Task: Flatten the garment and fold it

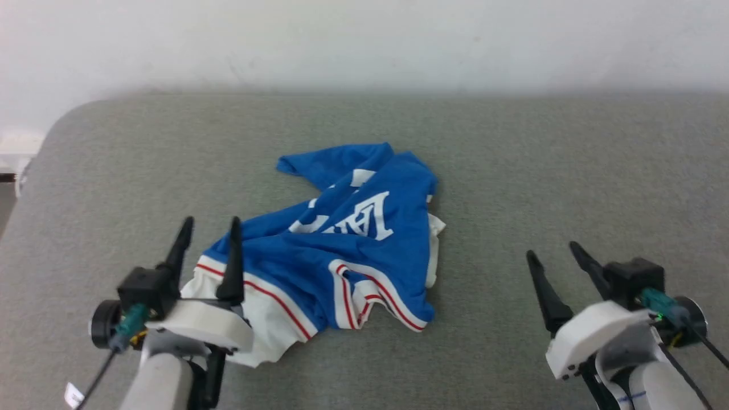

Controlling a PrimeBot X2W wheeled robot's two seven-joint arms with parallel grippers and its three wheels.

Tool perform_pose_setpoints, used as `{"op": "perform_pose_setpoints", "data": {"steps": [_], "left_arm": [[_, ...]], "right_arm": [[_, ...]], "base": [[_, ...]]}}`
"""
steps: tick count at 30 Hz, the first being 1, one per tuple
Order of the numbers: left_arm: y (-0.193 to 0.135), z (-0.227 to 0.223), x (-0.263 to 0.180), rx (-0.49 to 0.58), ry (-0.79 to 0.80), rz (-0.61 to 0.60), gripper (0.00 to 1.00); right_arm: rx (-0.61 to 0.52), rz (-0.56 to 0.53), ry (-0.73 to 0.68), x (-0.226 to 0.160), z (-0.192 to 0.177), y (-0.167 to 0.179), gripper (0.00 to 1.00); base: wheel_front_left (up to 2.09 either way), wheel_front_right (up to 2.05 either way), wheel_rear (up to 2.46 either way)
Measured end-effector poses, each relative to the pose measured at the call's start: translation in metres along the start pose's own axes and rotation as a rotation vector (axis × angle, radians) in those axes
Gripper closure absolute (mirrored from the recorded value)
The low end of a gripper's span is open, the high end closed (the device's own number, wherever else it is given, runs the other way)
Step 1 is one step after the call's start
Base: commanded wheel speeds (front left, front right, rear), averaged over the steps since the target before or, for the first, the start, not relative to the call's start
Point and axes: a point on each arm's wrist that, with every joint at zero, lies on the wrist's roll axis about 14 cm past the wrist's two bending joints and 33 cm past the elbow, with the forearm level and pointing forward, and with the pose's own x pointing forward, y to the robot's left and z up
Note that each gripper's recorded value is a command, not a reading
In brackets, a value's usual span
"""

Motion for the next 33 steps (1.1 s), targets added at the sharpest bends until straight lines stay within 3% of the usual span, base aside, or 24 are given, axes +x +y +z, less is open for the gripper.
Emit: {"op": "perform_pose_setpoints", "data": {"steps": [4, 7, 15, 21, 27, 28, 29, 33], "left_arm": [[-0.003, 0.015, -0.019, 0.029, -0.060, -0.007, 0.00], [-0.006, 0.037, -0.033, 0.098, -0.130, -0.008, 0.00], [0.006, 0.026, -0.071, 0.100, -0.088, 0.065, 0.00], [0.020, 0.024, -0.084, 0.095, -0.075, 0.123, 0.00], [0.035, 0.018, -0.094, 0.093, -0.050, 0.186, 0.00], [0.037, 0.017, -0.095, 0.093, -0.043, 0.195, 0.00], [0.039, 0.015, -0.096, 0.093, -0.038, 0.198, 0.00], [0.045, 0.013, -0.099, 0.098, -0.029, 0.219, 0.00]], "right_arm": [[0.064, 0.144, 0.108, 0.018, -0.002, 0.038, 0.00], [-0.003, 0.226, 0.243, 0.029, -0.012, 0.053, 0.00], [-0.057, 0.339, 0.537, 0.055, -0.032, 0.084, 0.00], [-0.091, 0.388, 0.624, 0.074, -0.043, 0.104, 0.00], [-0.138, 0.453, 0.739, 0.073, -0.078, 0.127, 0.00], [-0.149, 0.458, 0.746, 0.075, -0.080, 0.128, 0.62], [-0.155, 0.462, 0.747, 0.077, -0.081, 0.129, 1.00], [-0.157, 0.468, 0.730, 0.081, -0.082, 0.132, 1.00]], "base": [[0.00, 0.00, 0.00], [0.00, 0.00, 0.00], [0.00, 0.00, 0.00], [0.00, 0.00, 0.00], [0.00, 0.00, 0.00], [0.00, 0.00, 0.00], [0.00, 0.00, 0.00], [0.00, 0.00, 0.00]]}}
